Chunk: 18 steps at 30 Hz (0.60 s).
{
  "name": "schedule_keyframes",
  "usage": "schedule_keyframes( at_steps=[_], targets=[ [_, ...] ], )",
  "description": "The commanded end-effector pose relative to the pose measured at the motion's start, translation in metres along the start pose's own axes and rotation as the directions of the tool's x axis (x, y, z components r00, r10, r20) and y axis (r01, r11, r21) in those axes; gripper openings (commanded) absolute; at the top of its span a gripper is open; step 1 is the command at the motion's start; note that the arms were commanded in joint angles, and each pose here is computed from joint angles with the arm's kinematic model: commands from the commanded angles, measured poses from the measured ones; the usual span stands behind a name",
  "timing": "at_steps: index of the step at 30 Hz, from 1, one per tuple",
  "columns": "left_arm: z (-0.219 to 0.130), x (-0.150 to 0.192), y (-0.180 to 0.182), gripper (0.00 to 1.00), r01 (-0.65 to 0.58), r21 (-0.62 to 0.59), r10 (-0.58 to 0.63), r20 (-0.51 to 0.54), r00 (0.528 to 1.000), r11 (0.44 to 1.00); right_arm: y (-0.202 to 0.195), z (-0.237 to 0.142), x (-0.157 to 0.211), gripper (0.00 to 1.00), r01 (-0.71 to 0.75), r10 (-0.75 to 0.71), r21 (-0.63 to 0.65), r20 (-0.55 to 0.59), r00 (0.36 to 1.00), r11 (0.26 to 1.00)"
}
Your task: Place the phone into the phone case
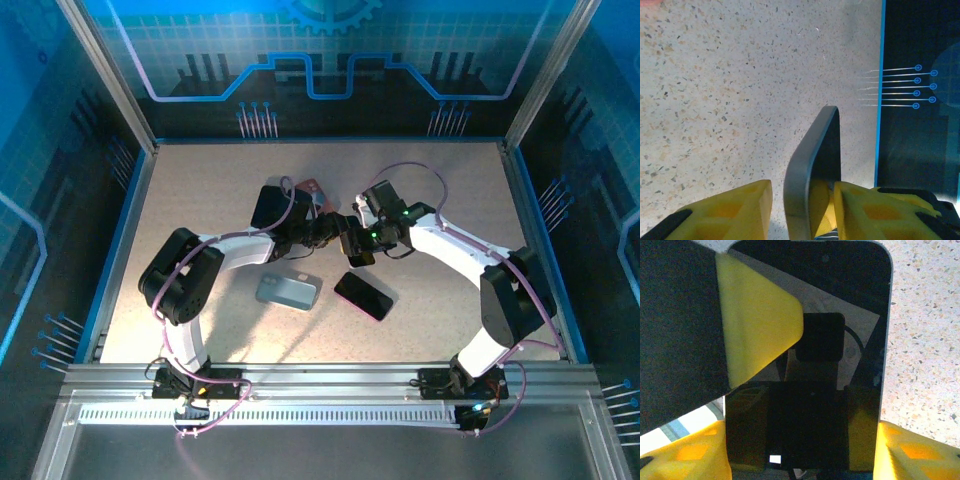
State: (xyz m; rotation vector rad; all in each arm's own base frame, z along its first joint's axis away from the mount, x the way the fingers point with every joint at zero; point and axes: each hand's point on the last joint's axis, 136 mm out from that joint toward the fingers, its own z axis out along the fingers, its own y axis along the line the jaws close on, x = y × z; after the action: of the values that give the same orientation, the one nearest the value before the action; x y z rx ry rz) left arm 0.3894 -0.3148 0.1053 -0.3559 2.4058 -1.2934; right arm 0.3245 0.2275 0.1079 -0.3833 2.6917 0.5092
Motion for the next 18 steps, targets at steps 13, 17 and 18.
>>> schedule_keyframes(
  at_steps=[13,17,18],
  targets=[
    [0.0131,-0.0018,-0.0059,0.17,0.013,0.022,-0.013,-0.013,1.000,1.000,0.0270,-0.0155,-0.0192,0.51,0.019,-0.014,-0.077,0.069,0.998,0.997],
    [0.0136,-0.0028,-0.0037,0.01,0.016,0.017,-0.016,-0.010,1.000,1.000,0.0268,-0.0149,-0.0187,0.50,0.019,-0.014,-0.077,0.068,0.998,0.997],
    [0.0138,-0.0028,-0.0040,0.00,0.017,0.018,-0.017,-0.008,1.000,1.000,0.0265,-0.0144,-0.0185,0.50,0.018,-0.013,-0.076,0.067,0.998,0.997]
  ],
)
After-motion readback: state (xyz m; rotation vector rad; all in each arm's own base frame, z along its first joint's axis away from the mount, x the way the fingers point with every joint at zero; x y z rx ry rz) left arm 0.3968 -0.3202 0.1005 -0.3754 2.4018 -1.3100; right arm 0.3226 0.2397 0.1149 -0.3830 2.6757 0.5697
